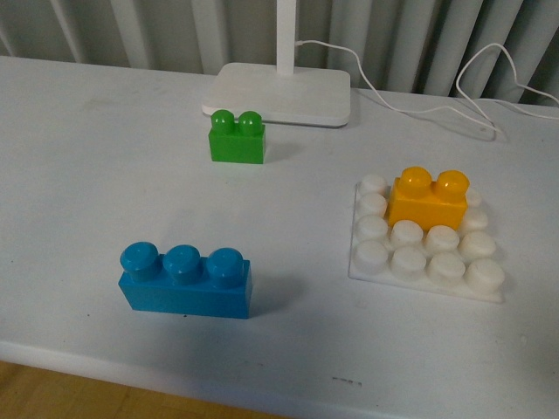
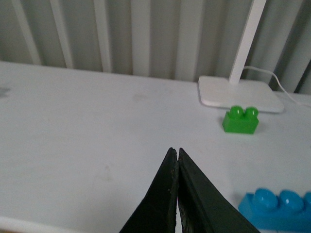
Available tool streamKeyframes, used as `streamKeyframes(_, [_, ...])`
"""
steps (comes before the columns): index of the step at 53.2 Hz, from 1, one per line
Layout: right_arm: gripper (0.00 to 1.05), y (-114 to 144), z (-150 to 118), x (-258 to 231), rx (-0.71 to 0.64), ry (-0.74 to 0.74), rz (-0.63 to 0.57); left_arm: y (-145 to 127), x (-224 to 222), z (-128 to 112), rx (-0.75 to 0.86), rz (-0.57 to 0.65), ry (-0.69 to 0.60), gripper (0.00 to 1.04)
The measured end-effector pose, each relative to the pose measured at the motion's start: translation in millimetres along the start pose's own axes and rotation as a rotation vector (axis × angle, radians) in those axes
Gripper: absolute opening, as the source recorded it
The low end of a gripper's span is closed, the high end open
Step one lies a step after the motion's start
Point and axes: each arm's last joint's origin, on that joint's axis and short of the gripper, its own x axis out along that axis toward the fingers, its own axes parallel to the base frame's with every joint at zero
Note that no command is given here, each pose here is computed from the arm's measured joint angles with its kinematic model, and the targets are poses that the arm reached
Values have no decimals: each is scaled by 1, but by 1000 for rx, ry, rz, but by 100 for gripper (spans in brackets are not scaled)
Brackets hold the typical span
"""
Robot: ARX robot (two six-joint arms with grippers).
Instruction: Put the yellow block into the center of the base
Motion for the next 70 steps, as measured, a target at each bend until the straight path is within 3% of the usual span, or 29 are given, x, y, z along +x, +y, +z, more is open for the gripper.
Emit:
streamKeyframes(23, [95,0,0,0,0,0,0,0,-5,1,0,0,-23,4])
streamKeyframes(53, [95,0,0,0,0,0,0,0,-5,1,-1,0,-24,99])
streamKeyframes(70, [95,0,0,0,0,0,0,0,-5,1,-1,0,-24,98])
